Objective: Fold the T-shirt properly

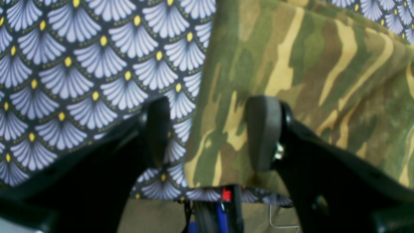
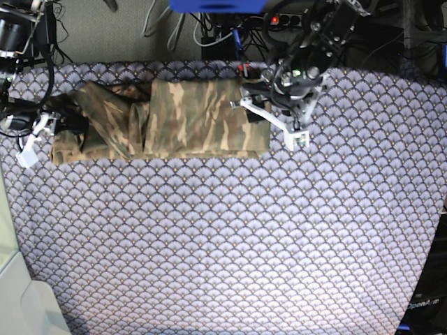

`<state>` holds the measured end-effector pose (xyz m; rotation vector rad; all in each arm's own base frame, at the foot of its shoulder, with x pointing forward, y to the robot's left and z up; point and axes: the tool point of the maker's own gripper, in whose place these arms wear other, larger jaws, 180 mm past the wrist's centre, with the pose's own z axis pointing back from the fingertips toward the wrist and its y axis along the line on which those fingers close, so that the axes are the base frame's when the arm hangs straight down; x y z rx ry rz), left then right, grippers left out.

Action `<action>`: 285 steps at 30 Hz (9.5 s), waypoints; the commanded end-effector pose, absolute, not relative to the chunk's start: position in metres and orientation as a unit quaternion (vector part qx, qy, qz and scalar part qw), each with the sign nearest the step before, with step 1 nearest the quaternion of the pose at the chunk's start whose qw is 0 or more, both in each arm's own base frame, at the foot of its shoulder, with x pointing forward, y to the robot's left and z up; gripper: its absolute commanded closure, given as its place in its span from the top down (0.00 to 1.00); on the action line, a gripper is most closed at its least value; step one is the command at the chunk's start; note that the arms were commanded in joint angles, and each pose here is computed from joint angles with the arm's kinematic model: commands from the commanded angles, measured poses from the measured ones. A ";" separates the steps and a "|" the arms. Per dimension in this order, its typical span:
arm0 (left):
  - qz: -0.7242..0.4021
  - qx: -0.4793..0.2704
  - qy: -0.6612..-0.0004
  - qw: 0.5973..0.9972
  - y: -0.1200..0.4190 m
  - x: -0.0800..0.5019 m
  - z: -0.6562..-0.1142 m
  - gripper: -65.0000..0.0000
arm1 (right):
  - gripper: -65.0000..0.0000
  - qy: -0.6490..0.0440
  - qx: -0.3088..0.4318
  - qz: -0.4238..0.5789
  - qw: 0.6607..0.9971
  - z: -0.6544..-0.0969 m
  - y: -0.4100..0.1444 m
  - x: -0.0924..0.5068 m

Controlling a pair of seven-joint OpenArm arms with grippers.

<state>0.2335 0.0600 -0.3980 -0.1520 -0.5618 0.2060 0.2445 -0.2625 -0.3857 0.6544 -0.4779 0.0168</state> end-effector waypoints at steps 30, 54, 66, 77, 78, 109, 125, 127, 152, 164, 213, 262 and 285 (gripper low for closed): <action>0.099 -0.077 -0.293 0.948 0.060 0.239 -0.390 0.57 | 0.42 -0.254 0.313 0.015 0.915 -0.372 -0.270 0.254; 0.098 -0.073 -0.291 0.949 0.062 0.235 -0.393 0.57 | 0.15 -0.219 0.265 0.017 0.939 -0.393 -0.278 0.246; 0.101 -0.078 -0.295 0.947 0.061 0.237 -0.388 0.57 | 0.00 -0.224 0.273 0.026 0.935 -0.392 -0.265 0.249; 0.106 -0.070 -0.295 0.947 0.076 0.240 -0.381 0.57 | 0.00 -0.301 0.243 0.108 0.916 -0.343 -0.237 0.272; 0.116 -0.066 -0.297 0.945 0.083 0.242 -0.380 0.57 | 0.00 -0.304 0.247 0.109 0.914 -0.342 -0.232 0.272; 0.167 -0.052 -0.260 0.950 0.077 0.278 -0.414 0.01 | 0.00 -0.347 0.269 0.127 0.890 -0.324 -0.193 0.280; 0.174 -0.065 -0.250 0.950 0.055 0.291 -0.420 0.01 | 0.00 -0.375 0.294 0.194 0.858 -0.300 -0.130 0.275; 0.175 -0.068 -0.250 0.950 0.053 0.292 -0.419 0.01 | 0.00 -0.369 0.302 0.190 0.858 -0.304 -0.124 0.270; 0.176 -0.043 -0.285 0.941 0.065 0.322 -0.418 0.01 | 0.00 -0.375 0.402 0.286 0.785 -0.273 -0.004 0.262; 0.178 -0.040 -0.279 0.943 0.069 0.315 -0.422 0.01 | 0.00 -0.294 0.452 0.297 0.788 -0.309 0.028 0.244; 0.315 0.020 -0.355 0.880 0.218 0.256 -0.350 0.01 | 0.41 -0.316 0.432 0.294 0.792 -0.305 0.006 0.287; 0.109 -0.067 -0.190 0.974 0.082 0.162 -0.408 0.01 | 0.00 -0.381 0.289 0.265 0.837 -0.287 -0.126 0.314; 0.094 -0.082 -0.213 0.969 0.024 0.258 -0.421 0.01 | 0.00 -0.348 0.280 0.241 0.862 -0.309 -0.144 0.290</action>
